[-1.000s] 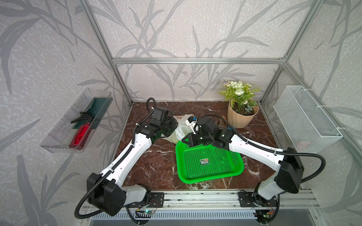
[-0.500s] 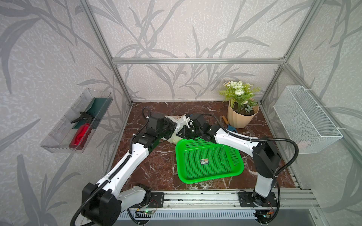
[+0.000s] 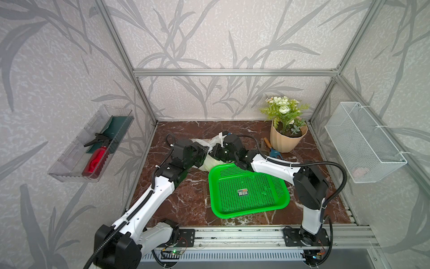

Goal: Place the banana into a plastic bag & tie a knot
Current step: Cross the plastic bag at the center of the board.

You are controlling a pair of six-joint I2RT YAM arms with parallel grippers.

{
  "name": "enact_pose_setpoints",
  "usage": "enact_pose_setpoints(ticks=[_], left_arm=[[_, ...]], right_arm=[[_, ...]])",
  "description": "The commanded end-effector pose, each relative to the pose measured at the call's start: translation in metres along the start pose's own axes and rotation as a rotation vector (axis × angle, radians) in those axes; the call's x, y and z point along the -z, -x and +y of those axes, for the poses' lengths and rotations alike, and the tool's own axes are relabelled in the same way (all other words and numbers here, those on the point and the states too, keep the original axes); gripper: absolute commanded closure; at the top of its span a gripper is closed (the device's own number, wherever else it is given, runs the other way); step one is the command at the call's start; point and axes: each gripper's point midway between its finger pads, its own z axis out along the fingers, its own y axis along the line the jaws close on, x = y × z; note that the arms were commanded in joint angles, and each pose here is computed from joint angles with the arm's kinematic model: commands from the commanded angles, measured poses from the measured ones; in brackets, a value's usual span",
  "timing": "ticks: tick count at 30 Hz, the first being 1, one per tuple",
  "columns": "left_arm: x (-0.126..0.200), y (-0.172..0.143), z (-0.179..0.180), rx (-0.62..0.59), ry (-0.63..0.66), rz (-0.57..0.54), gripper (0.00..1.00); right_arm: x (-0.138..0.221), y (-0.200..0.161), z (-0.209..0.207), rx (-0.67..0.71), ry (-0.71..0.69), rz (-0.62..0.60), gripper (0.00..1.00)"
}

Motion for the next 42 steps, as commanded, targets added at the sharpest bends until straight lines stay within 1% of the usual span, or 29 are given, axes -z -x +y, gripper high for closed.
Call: enact_pose_setpoints(ticks=[1,3,7,9,11,12,15,17,19,23,25,29,32,33,37,39,42], left_arm=[[0.009,-0.009,-0.023,0.016,-0.105,0.027,1.0],[0.007,-0.006,-0.025,0.0,-0.135,0.001,1.0],[0.002,0.004,-0.034,-0.092,-0.264,-0.091,1.0],[0.002,0.008,-0.04,-0.15,-0.333,-0.141,1.0],[0.001,0.009,-0.041,-0.223,-0.363,-0.174,1.0],[0.0,0.01,-0.042,-0.258,-0.38,-0.187,1.0],[0.0,0.008,-0.047,-0.327,-0.43,-0.205,1.0],[0.001,0.007,-0.05,-0.366,-0.451,-0.212,1.0],[0.001,0.005,-0.049,-0.401,-0.461,-0.219,1.0],[0.002,0.003,-0.044,-0.444,-0.475,-0.227,1.0],[0.001,0.0,-0.039,-0.455,-0.472,-0.218,1.0],[0.003,-0.006,-0.036,-0.492,-0.467,-0.202,1.0],[0.005,-0.006,-0.031,-0.512,-0.452,-0.212,1.0],[0.006,-0.006,-0.03,-0.519,-0.449,-0.215,1.0],[0.006,-0.01,-0.028,-0.534,-0.449,-0.203,1.0],[0.006,-0.011,-0.028,-0.541,-0.445,-0.2,1.0],[0.006,-0.014,-0.026,-0.544,-0.445,-0.192,1.0]], right_arm=[[-0.008,0.012,-0.016,-0.07,-0.029,-0.059,1.0],[-0.002,0.009,-0.015,-0.098,-0.021,-0.043,1.0],[0.026,-0.001,-0.021,-0.206,-0.045,-0.015,0.76],[0.045,-0.009,-0.025,-0.27,-0.085,0.014,0.67],[0.062,-0.018,-0.03,-0.314,-0.136,0.039,0.6],[0.075,-0.02,-0.026,-0.332,-0.153,0.048,0.57],[0.098,-0.027,-0.026,-0.398,-0.202,0.059,0.55],[0.109,-0.026,-0.022,-0.447,-0.214,0.046,0.52],[0.116,-0.024,-0.017,-0.526,-0.207,0.03,0.48],[0.107,-0.019,0.003,-0.704,-0.133,0.037,0.42],[0.095,-0.01,0.021,-0.79,-0.062,0.034,0.38],[0.078,0.008,0.047,-0.907,0.024,0.02,0.32],[0.075,0.012,0.058,-0.969,0.035,0.023,0.3],[0.067,0.008,0.052,-0.997,0.015,0.027,0.29],[0.055,0.001,0.042,-1.072,-0.014,0.034,0.28],[0.046,0.0,0.041,-1.112,-0.008,0.041,0.28],[0.035,0.006,0.043,-1.136,0.01,0.034,0.27]])
